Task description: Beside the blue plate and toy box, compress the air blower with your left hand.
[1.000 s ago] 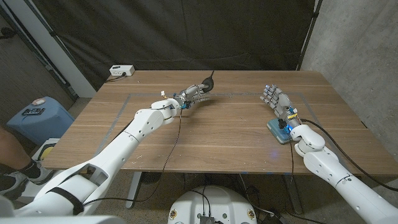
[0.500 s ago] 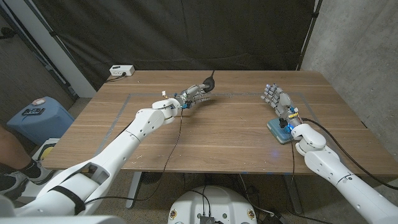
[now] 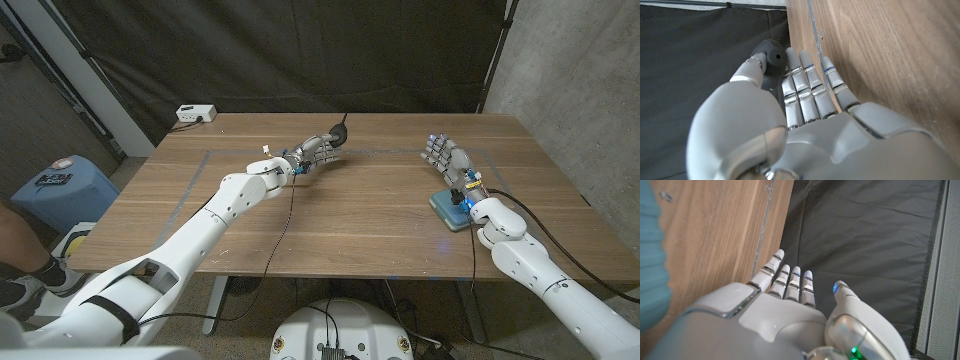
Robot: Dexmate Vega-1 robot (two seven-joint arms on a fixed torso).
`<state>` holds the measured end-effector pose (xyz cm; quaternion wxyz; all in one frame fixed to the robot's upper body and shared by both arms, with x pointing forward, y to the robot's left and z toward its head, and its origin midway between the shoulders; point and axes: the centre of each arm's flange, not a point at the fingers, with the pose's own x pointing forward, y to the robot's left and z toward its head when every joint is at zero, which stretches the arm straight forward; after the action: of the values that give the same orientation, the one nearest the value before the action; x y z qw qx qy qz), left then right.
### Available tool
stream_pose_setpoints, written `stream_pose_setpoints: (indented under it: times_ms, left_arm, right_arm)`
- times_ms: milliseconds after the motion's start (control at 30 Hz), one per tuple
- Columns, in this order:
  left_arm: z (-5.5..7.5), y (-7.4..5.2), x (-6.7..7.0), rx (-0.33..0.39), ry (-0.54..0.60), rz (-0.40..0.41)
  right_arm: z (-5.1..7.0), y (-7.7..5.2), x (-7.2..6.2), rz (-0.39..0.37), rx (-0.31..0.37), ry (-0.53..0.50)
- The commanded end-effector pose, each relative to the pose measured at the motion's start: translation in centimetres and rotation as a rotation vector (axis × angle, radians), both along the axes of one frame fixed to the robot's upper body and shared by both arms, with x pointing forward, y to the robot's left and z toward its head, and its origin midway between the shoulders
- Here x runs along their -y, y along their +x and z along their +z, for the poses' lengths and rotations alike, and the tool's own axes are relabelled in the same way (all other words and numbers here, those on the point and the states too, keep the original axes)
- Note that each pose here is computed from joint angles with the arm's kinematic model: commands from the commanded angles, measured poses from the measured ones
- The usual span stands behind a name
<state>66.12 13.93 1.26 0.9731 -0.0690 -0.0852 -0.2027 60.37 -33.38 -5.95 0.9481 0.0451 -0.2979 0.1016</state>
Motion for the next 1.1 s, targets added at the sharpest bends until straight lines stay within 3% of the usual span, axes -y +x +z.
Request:
stream_pose_setpoints:
  times_ms: [33,1100]
  left_arm:
    - [0.01,-0.03,-0.04,0.0,0.017,-0.009]
    - [0.74,-0.19,-0.73,-0.002,0.092,-0.063]
  right_arm:
    - [0.29,0.28,0.06,0.008,0.002,-0.006]
    - [-0.35,0.14,-0.36,0.011,0.005,0.016]
